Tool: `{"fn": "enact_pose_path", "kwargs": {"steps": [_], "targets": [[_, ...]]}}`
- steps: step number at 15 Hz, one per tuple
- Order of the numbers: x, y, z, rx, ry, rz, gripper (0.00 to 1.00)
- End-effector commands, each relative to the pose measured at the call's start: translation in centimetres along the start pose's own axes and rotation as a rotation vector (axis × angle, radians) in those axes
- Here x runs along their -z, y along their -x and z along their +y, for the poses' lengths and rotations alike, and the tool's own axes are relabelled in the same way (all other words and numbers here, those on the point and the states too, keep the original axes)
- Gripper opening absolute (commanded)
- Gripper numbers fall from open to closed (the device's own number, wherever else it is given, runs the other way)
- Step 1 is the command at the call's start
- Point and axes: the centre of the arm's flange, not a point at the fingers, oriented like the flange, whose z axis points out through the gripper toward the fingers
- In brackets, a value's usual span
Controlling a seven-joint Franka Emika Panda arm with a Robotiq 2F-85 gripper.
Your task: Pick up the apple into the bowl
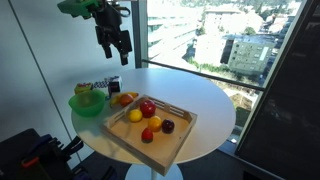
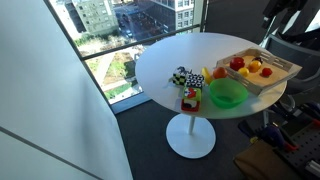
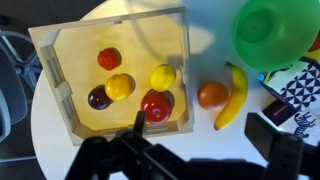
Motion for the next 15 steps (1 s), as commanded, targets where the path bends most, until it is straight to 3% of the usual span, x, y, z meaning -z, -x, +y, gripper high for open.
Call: {"fn": "enact_pose_path", "kwargs": {"steps": [1,15], "targets": [[-0.9,-1.4,0.1,-0.064,0.054,-0.029,1.00],[-2.9,-1.4,0.1,-0.041,0.042,-0.068,1.00]]}}
